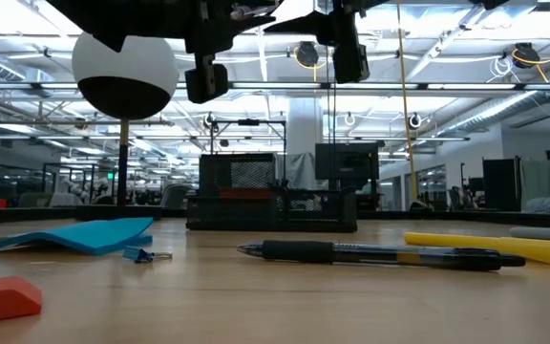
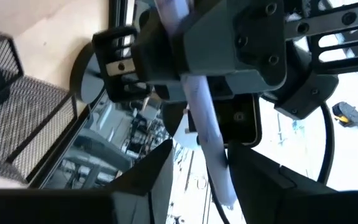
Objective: Pick and place office supplies into organizer
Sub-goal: Put the violet pen into the black desk organizer
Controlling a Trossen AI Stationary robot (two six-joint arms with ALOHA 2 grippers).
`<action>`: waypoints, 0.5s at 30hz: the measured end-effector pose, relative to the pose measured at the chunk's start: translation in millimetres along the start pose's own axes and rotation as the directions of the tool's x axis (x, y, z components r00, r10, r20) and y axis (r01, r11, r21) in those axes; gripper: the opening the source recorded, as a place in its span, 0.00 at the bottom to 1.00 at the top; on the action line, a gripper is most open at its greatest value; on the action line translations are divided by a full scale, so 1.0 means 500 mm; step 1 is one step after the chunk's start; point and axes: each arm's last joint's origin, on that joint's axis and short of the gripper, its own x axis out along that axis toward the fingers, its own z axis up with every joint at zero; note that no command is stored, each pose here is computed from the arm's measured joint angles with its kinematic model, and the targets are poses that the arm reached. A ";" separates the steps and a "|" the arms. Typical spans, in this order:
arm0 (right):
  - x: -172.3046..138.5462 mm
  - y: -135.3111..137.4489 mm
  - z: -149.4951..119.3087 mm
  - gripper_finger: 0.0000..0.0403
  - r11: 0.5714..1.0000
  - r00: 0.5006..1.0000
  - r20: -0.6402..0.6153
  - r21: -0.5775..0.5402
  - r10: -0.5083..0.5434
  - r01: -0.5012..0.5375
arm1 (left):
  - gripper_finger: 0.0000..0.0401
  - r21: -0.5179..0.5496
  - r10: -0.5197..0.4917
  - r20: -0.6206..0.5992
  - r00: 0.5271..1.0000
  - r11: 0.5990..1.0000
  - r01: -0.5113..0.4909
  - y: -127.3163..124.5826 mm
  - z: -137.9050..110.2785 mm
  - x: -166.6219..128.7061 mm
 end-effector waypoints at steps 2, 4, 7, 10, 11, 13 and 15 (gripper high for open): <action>0.002 0.000 -0.001 0.35 1.000 1.000 0.013 0.013 -0.005 0.004 | 0.10 0.000 0.000 0.000 1.000 1.000 0.000 0.000 0.000 0.000; 0.004 0.000 -0.002 0.34 1.000 1.000 0.020 0.020 -0.010 0.010 | 0.10 0.004 0.001 0.002 1.000 1.000 -0.001 0.000 0.001 0.000; 0.005 -0.002 -0.003 0.33 0.999 1.000 0.022 0.037 -0.020 0.019 | 0.10 0.012 -0.001 0.004 1.000 1.000 0.001 0.000 0.001 0.000; 0.006 -0.002 -0.002 0.31 0.998 0.999 0.041 0.050 -0.027 0.024 | 0.10 0.018 0.001 0.005 1.000 1.000 -0.001 0.000 0.001 0.000; 0.007 -0.003 -0.003 0.30 0.998 0.999 0.043 0.055 -0.028 0.026 | 0.10 0.021 0.001 0.006 1.000 1.000 -0.001 0.000 0.001 0.000; 0.011 -0.002 -0.006 0.27 0.997 0.998 0.051 0.068 -0.033 0.029 | 0.10 0.021 0.001 0.006 1.000 1.000 -0.001 0.000 0.001 0.000; 0.014 -0.001 -0.008 0.24 0.996 0.998 0.048 0.085 -0.032 0.028 | 0.10 0.020 0.004 0.006 1.000 1.000 -0.004 0.001 0.001 0.000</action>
